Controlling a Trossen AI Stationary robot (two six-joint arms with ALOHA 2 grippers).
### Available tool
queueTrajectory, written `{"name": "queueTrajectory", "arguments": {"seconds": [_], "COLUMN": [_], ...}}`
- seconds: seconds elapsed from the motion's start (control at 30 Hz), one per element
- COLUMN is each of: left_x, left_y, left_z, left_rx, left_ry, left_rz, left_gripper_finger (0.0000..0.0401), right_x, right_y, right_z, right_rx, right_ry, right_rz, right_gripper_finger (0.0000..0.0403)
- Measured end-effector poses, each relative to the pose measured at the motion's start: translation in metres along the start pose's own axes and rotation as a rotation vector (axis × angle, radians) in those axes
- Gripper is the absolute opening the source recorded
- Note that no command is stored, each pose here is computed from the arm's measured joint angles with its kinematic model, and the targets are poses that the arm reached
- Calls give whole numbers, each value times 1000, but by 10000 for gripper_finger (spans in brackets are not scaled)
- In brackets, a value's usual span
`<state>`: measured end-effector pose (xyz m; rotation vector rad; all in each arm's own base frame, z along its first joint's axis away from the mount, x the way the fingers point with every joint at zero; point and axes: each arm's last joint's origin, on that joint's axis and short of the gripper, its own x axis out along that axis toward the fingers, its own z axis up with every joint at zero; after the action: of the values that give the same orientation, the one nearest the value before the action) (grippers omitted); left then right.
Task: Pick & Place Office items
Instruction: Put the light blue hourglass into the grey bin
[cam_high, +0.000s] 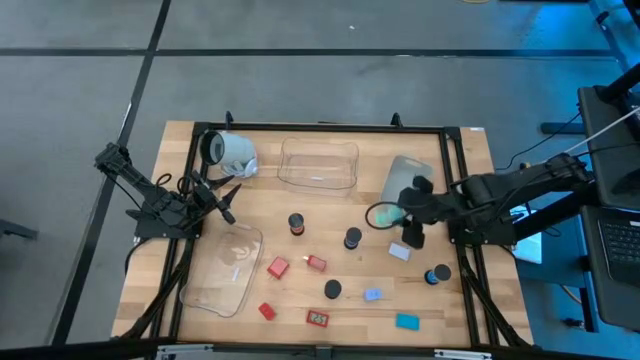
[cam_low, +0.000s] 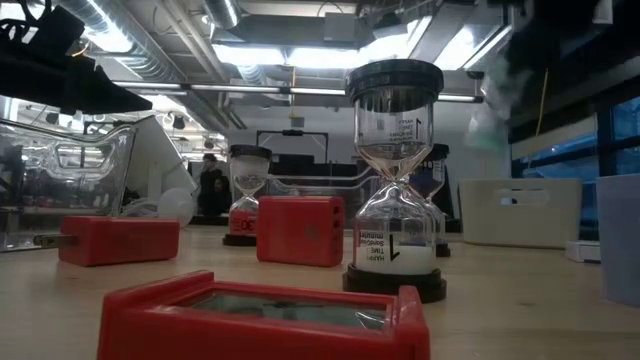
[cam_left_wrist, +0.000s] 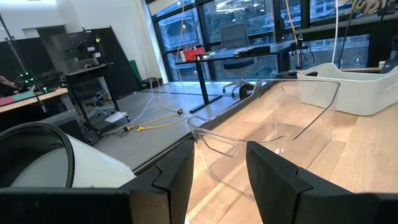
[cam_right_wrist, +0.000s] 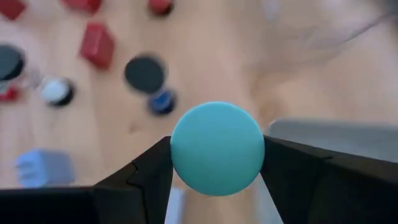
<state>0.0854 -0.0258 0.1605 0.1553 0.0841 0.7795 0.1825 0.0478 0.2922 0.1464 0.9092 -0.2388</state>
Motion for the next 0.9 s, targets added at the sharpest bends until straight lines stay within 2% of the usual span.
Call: {"name": "queueTrajectory", "arguments": {"seconds": [0.1, 0.2, 0.47, 0.57, 0.77, 0.9], "left_x": [0, 0, 0, 0, 0, 0], "left_y": [0, 0, 0, 0, 0, 0], "left_z": [-1, -2, -6, -6, -6, -6], "left_rx": [10, 17, 23, 23, 23, 23], "left_ry": [2, 6, 13, 13, 13, 13], "left_rz": [0, -1, -1, -1, -1, -1], "left_gripper_finger": [143, 143, 143, 143, 143, 143], "right_x": [-16, -25, -14, -5, 27, 45], "right_y": [-8, -20, -61, -71, -85, -95], "right_z": [11, 15, 5, 2, -10, -19], "right_rx": [-11, 45, 363, 447, 552, 608], "right_ry": [-53, -29, 105, 103, 111, 84], "right_rz": [-124, -210, -441, -476, -451, -475], "right_gripper_finger": [203, 204, 204, 205, 205, 205]}}
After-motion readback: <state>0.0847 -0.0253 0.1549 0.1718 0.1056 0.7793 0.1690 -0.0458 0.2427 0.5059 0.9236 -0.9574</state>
